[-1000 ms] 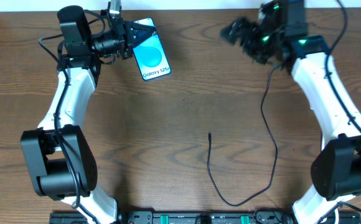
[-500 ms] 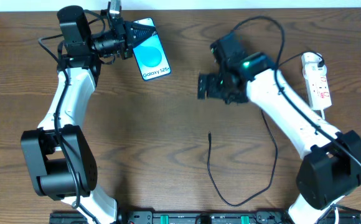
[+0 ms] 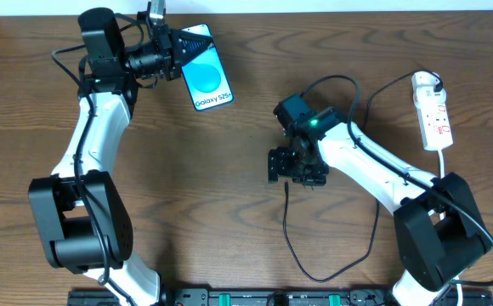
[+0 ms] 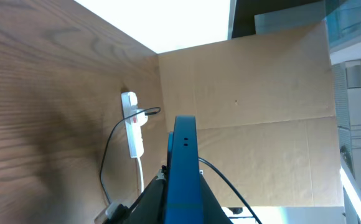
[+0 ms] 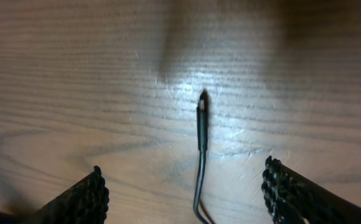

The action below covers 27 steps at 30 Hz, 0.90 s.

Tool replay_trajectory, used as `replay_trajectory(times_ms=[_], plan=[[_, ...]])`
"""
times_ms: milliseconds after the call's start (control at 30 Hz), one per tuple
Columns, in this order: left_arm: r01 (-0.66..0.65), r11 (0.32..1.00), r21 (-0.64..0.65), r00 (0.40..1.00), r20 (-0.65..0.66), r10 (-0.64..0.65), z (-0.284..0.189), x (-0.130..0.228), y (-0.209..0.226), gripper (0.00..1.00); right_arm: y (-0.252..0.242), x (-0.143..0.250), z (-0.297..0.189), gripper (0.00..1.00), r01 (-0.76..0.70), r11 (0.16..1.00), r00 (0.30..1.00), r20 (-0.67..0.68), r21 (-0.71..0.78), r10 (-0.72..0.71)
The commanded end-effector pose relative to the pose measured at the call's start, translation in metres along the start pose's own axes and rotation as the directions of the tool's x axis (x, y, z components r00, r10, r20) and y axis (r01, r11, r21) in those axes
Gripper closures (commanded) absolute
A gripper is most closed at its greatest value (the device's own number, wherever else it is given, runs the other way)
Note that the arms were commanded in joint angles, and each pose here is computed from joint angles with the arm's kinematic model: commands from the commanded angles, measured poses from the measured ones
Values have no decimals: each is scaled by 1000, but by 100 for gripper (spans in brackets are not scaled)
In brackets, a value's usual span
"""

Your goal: Plug charger to phone and switch on socket

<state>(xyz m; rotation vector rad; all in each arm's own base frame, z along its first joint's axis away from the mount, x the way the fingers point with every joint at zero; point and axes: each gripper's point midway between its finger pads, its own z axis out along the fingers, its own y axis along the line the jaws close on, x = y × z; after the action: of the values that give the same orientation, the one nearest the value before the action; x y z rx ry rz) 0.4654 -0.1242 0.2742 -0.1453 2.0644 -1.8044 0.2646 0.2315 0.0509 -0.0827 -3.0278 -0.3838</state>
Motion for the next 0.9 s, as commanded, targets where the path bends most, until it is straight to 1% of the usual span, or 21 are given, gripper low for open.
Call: replay_trajectory(times_ms=[0, 33, 200, 300, 367, 400, 433, 533, 733, 867], plan=[[-63, 998, 19, 998, -12, 64, -2, 2, -12, 93, 0, 8, 2, 24, -18, 1000, 1000, -14, 11, 18], [-64, 998, 19, 998, -12, 64, -2, 2, -12, 93, -6, 11, 5, 24, -34, 999, 999, -16, 41, 34], [-70, 997, 19, 997, -13, 70, -2, 2, -11, 93, -12, 17, 14, 24, -47, 997, 998, -48, 62, 50], [-69, 997, 18, 998, -13, 69, -2, 3, -11, 93, -13, 22, 26, 24, -57, 997, 993, -101, 61, 63], [-68, 998, 18, 998, -13, 68, -2, 3, -11, 93, -13, 25, 35, 26, -59, 997, 987, -146, 50, 66], [-68, 998, 18, 998, -13, 68, -2, 3, -11, 93, -14, 25, 40, 29, -67, 997, 981, -181, 38, 72], [-68, 998, 18, 998, -13, 68, -2, 3, -11, 92, -15, 25, 42, 30, -74, 997, 979, -189, 39, 80], [-68, 998, 18, 998, -13, 68, -2, 3, -11, 92, -18, 26, 45, 30, -86, 995, 974, -208, 41, 92], [-68, 998, 18, 998, -13, 68, -2, 3, -11, 93, -17, 24, 45, 31, -80, 996, 976, -199, 39, 87], [-68, 997, 18, 998, -13, 69, -2, 3, -11, 93, -14, 10, 48, 30, -65, 997, 988, -141, 29, 69]])
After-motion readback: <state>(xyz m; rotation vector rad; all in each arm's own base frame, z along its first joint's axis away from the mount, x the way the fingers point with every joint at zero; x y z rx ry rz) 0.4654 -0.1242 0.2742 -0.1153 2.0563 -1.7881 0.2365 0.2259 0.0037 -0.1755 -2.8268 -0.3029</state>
